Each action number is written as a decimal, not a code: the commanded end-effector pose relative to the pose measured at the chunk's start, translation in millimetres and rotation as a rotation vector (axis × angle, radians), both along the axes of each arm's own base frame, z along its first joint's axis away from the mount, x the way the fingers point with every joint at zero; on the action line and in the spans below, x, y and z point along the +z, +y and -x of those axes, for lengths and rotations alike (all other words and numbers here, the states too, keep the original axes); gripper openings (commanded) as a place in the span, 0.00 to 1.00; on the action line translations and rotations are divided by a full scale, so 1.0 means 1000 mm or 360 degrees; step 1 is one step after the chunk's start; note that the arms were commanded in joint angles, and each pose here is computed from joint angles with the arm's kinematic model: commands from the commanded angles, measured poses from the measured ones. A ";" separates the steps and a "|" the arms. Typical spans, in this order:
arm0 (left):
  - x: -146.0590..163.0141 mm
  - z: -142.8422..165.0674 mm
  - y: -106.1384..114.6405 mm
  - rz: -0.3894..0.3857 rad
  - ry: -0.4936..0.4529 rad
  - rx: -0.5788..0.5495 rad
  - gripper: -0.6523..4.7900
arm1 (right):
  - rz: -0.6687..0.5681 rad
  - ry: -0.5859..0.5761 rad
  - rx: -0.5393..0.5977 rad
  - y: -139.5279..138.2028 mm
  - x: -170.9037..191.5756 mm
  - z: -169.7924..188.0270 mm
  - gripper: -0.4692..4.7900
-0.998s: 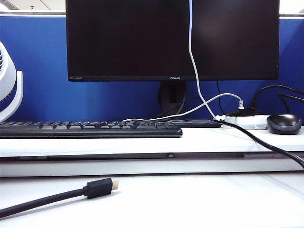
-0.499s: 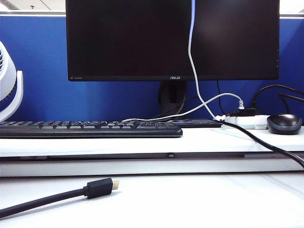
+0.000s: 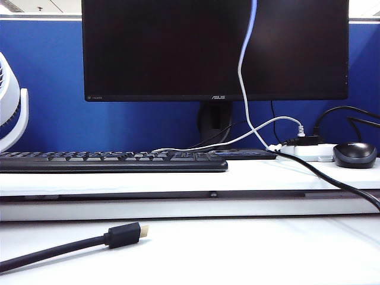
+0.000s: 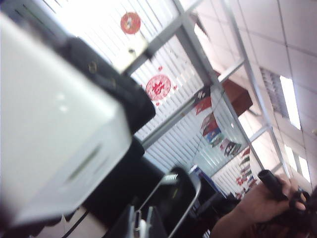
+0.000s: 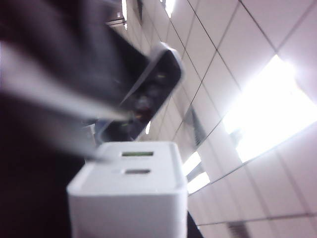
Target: Pick up the Type-C charging cable and the charging base, insert one end of the Type-C charger into the corresponding slot on the base, and finally place the plugged-in charger back on the table.
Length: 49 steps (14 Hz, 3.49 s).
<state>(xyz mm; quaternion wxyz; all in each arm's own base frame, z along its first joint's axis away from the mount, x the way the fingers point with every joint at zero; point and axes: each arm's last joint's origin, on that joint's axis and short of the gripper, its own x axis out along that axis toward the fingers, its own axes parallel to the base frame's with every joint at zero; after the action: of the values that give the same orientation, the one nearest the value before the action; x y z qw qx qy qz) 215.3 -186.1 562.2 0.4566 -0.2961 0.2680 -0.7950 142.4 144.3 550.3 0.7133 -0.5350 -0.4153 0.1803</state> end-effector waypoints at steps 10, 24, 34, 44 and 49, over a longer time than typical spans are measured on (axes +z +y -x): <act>0.017 0.022 0.015 0.0178 0.0125 -0.0124 0.11 | 0.0023 -0.0858 -0.0063 0.001 0.022 0.006 0.09; -0.018 -0.047 0.031 0.0128 -0.0687 0.0503 0.11 | -0.1157 0.1856 -0.0558 -0.021 -0.065 -0.044 0.09; -0.022 -0.049 0.031 0.0079 -0.0660 0.0464 0.11 | -0.0506 0.3092 -0.1332 0.007 -0.240 -0.178 0.09; -0.022 -0.049 0.031 0.0074 -0.0665 0.0455 0.11 | -0.0461 0.3345 -0.1482 -0.001 -0.293 -0.210 1.00; -0.022 -0.049 0.031 0.0076 -0.0670 0.0456 0.11 | -0.0557 0.2832 -0.1795 -0.012 -0.268 -0.208 1.00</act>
<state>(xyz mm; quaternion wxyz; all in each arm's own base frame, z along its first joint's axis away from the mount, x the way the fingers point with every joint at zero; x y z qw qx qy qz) 266.7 -156.8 537.3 0.6029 -0.1762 0.1126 -0.7699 348.7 132.0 279.6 0.7980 -0.2123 0.5556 0.0968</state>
